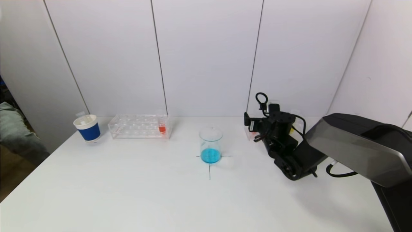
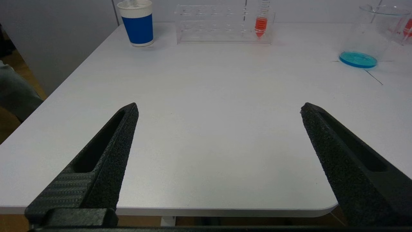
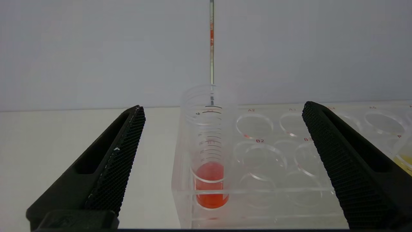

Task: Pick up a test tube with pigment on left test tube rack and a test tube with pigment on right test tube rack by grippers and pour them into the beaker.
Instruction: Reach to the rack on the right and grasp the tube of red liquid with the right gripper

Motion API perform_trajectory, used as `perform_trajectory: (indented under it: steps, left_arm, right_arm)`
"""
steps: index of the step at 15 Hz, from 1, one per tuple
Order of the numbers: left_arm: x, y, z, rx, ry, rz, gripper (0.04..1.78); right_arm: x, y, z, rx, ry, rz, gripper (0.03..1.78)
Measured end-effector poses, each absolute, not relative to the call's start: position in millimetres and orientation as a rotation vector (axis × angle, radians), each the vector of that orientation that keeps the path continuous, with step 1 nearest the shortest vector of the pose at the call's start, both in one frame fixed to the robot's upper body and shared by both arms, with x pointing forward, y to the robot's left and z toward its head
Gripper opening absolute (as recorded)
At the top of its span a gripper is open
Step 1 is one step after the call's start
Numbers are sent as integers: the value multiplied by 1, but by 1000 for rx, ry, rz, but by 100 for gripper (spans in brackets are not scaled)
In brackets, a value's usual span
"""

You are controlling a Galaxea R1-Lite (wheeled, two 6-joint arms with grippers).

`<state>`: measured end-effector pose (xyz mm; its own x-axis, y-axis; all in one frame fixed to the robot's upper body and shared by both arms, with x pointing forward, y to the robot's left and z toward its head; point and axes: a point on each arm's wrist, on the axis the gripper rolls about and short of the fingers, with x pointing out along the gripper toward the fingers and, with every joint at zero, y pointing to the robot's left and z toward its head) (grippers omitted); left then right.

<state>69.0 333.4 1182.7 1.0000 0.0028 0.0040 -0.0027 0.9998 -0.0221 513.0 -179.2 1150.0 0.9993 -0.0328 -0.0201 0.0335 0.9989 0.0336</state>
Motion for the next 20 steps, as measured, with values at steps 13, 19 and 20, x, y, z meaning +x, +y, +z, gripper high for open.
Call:
perform_trajectory:
  steps: [13, 19, 20]
  left_arm:
    - [69, 333, 1183, -23, -4, 3, 176]
    - [69, 333, 1183, -23, -4, 3, 176]
    - [69, 333, 1183, -23, -4, 3, 176]
  right_arm:
    - [526, -175, 1136, -5, 15, -35, 177]
    - [532, -172, 1133, -20, 7, -33, 177]
    - [532, -172, 1132, -23, 6, -33, 177]
